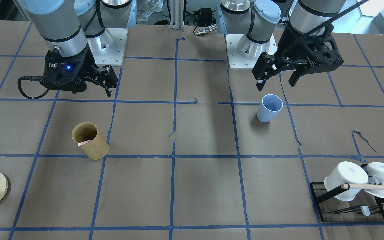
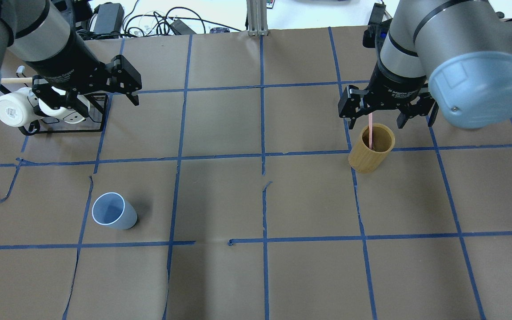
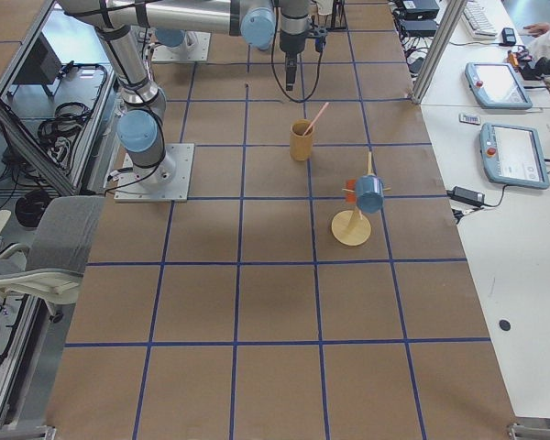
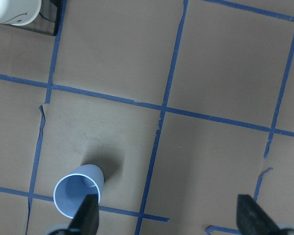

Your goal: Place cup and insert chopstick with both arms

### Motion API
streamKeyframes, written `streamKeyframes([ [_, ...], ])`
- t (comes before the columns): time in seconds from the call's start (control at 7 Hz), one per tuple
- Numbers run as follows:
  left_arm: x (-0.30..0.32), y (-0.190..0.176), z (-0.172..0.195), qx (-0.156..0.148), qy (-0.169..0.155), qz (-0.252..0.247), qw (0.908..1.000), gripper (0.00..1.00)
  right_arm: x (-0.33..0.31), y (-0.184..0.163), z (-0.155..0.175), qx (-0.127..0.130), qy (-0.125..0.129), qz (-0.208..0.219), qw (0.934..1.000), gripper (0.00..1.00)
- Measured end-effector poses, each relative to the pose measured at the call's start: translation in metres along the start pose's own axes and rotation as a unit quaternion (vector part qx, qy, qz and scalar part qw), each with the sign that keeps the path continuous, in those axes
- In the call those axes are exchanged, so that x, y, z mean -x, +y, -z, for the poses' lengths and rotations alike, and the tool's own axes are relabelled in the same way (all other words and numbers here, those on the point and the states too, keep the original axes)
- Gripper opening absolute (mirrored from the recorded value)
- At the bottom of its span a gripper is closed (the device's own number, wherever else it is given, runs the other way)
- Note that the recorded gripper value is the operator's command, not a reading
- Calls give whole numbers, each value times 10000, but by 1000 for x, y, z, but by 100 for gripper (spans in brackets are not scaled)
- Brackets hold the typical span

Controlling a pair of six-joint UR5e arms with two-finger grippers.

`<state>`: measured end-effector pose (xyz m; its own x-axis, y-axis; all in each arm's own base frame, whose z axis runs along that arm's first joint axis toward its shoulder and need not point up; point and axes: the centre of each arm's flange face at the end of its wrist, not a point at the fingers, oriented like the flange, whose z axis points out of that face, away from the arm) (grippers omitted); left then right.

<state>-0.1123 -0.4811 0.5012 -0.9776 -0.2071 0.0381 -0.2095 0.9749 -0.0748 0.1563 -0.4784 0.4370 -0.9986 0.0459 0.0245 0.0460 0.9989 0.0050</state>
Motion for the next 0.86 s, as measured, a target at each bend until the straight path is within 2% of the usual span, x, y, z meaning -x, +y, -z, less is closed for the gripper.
streamKeyframes([
  [0.43, 0, 0, 0, 4, 1, 0, 10000, 100, 0, -2, 6, -158, -12, -4, 9999, 100],
  [0.86, 0, 0, 0, -1, 1, 4, 10000, 100, 0, -2, 33, -388, -16, -1, 9992, 100],
])
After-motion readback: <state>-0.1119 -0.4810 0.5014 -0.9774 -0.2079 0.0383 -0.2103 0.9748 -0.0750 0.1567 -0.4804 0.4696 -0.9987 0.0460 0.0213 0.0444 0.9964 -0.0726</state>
